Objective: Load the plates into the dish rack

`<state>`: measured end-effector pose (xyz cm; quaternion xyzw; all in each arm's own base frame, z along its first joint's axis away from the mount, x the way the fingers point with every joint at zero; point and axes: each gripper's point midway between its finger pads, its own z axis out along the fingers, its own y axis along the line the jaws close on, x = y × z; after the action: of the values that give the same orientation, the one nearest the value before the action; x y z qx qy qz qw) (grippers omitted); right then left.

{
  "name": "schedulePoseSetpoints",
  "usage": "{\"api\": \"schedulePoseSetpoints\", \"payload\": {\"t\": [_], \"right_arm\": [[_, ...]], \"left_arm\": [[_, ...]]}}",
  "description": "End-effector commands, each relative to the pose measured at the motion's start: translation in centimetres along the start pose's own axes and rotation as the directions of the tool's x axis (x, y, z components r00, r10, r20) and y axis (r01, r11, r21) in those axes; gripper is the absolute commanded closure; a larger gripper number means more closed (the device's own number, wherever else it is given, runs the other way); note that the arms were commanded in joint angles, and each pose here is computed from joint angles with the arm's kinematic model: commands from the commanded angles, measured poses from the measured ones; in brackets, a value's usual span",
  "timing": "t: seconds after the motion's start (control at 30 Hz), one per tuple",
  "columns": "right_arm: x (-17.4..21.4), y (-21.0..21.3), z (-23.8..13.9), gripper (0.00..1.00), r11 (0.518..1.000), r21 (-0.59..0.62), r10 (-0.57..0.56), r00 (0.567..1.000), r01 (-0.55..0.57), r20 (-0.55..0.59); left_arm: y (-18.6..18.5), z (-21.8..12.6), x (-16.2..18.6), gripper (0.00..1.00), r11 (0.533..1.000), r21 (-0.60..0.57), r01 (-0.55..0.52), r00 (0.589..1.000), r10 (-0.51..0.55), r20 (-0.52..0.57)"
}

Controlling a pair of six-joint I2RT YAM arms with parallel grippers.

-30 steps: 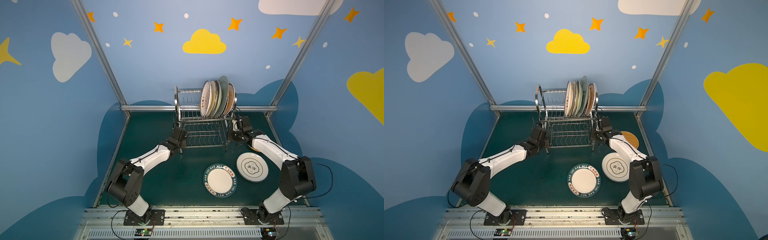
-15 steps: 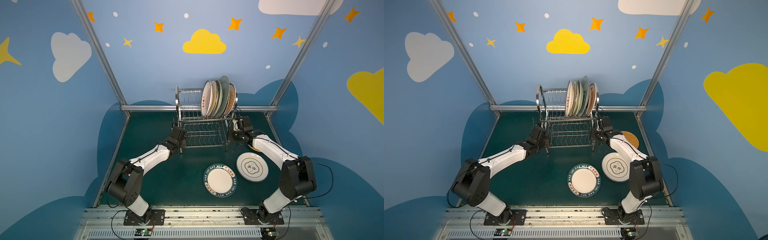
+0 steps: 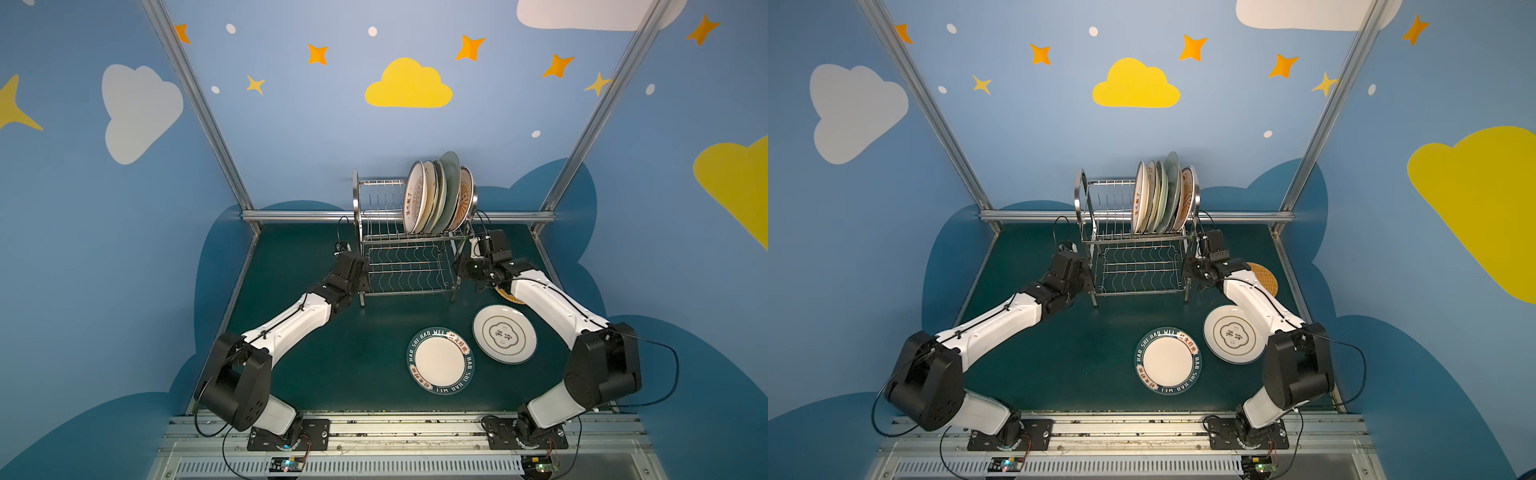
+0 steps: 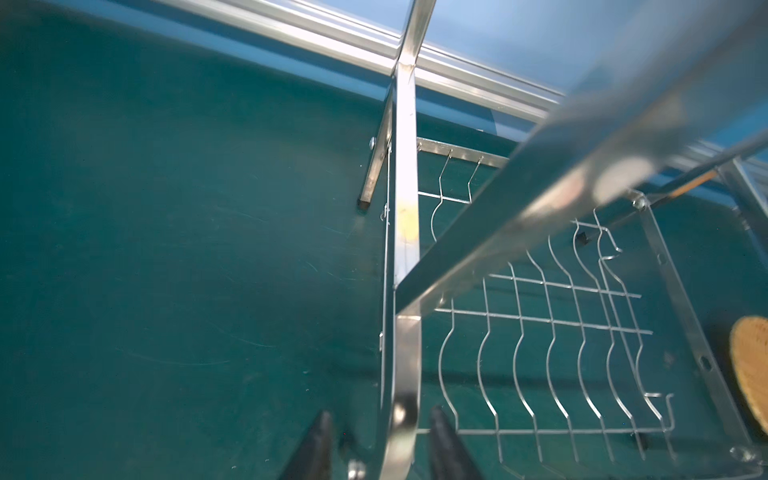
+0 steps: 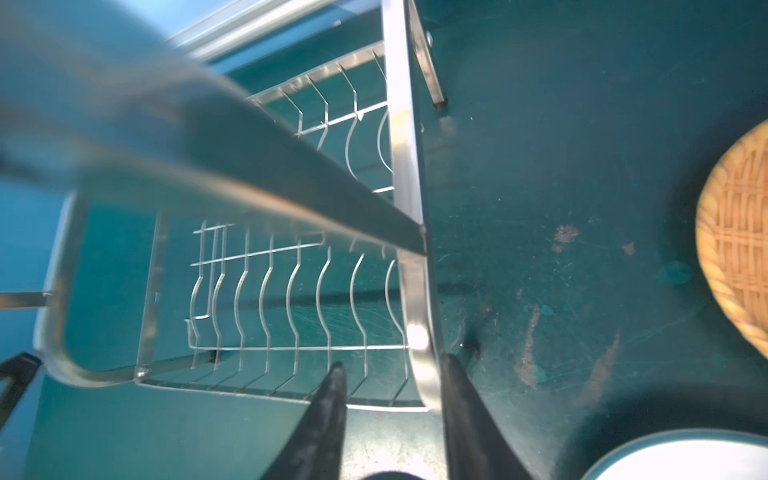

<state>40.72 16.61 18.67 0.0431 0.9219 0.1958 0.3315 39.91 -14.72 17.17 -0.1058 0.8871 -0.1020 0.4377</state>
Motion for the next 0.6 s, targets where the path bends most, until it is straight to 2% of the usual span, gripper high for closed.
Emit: {"api": "schedulePoseSetpoints", "payload": {"t": [0.0,0.2,0.37,0.5,0.57], "right_arm": [[-0.9,0.2,-2.4,0.55,1.000,-0.011,0.013,0.999,-0.012,0.045],[-0.8,-0.7,-5.4,0.39,1.000,-0.015,0.029,0.989,-0.027,0.143],[0.0,-3.7,-8.4,0.28,0.999,0.051,-0.012,0.963,-0.002,0.270],[0.5,-7.9,-9.1,0.22,0.990,0.071,0.098,0.964,-0.119,0.248],[0.4,-10.7,-8.5,0.21,0.974,0.069,0.193,0.952,-0.215,0.238]], "left_arm": [[0.4,-2.1,-0.6,0.50,0.999,0.024,0.031,0.999,-0.032,0.029],[1.0,-6.5,-0.8,0.37,0.991,0.083,0.103,0.994,-0.106,0.038],[0.5,-12.4,0.1,0.20,0.956,0.236,0.175,0.984,-0.175,-0.017],[-0.2,-17.7,1.4,0.03,0.905,0.393,0.160,0.987,-0.149,-0.060],[-0.9,-20.7,2.1,0.00,0.860,0.490,0.141,0.990,-0.114,-0.085]]}}
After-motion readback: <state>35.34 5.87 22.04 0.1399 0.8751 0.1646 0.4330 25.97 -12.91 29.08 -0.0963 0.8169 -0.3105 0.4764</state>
